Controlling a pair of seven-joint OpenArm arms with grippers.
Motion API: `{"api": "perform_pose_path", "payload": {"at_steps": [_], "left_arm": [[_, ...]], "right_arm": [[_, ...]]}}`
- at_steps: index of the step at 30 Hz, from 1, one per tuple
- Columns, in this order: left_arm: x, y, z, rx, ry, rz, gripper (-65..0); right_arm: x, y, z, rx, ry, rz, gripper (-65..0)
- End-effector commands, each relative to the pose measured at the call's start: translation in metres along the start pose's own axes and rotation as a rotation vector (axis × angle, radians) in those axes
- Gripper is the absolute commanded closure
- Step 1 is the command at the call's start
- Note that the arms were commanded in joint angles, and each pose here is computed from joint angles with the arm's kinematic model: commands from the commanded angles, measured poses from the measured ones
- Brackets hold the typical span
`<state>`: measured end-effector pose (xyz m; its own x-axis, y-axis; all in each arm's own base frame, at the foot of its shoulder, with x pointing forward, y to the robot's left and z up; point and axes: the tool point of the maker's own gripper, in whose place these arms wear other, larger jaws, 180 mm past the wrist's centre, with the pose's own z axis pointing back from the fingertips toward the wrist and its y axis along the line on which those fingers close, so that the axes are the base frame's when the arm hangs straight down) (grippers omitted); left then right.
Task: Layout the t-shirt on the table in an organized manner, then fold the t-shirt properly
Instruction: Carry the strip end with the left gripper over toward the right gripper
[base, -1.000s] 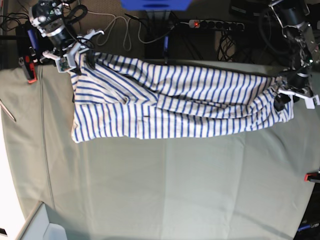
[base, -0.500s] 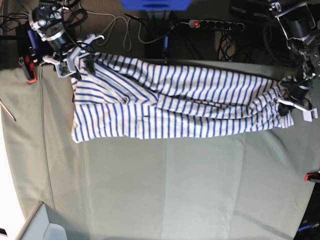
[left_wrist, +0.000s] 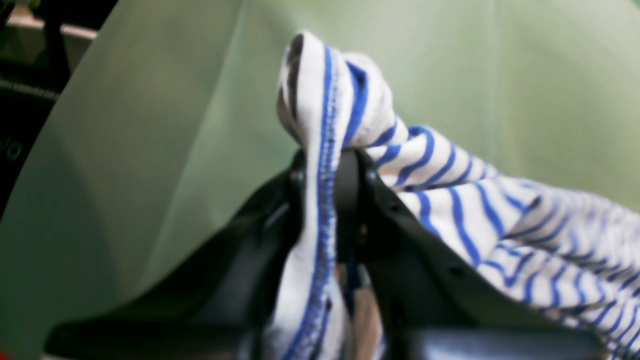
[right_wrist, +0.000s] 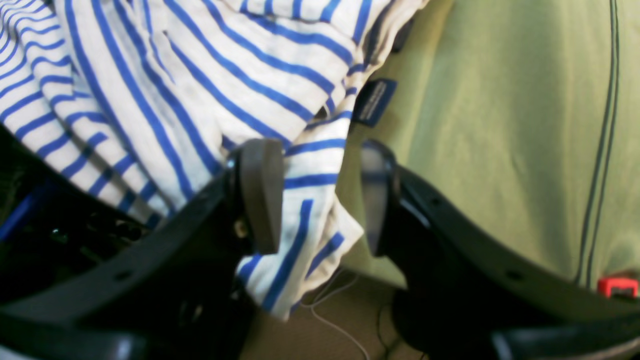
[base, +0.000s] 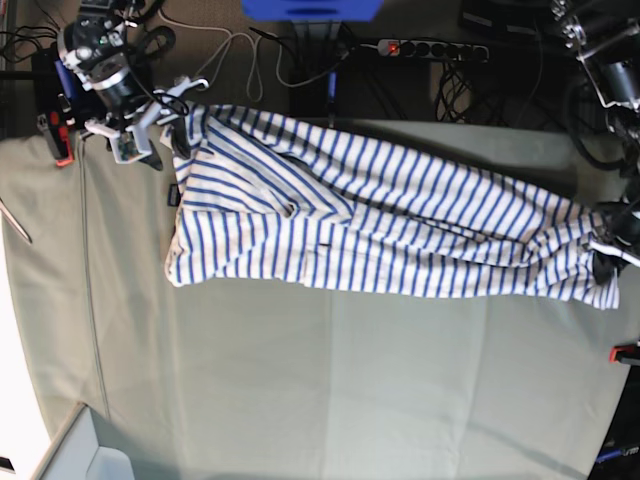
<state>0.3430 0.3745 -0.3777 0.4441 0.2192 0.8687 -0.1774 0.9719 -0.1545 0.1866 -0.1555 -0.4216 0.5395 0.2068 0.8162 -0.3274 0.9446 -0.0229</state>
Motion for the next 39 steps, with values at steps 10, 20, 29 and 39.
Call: {"api": "perform_pose_path", "payload": {"at_steps": [10, 20, 29, 39], "left_arm": [[0.017, -0.075, 0.022, 0.021, -0.173, 0.028, -0.2], [-0.03, -0.195, 0.023, -0.043, -0.081, -0.103, -0.2], [-0.089, -0.306, 0.036, -0.328, 0.04, -0.245, -0.1], [-0.116, -0.309, 0.031, -0.296, 0.108, -0.223, -19.6]], "right_arm": [[0.014, -0.002, 0.0, 0.004, -0.053, 0.003, -26.5], [0.016, -0.002, 0.0, 0.003, -0.058, 0.005, -26.5], [0.016, -0.002, 0.0, 0.003, -0.058, 0.005, -26.5], [0.016, -0.002, 0.0, 0.002, -0.058, 0.005, -26.5]]}}
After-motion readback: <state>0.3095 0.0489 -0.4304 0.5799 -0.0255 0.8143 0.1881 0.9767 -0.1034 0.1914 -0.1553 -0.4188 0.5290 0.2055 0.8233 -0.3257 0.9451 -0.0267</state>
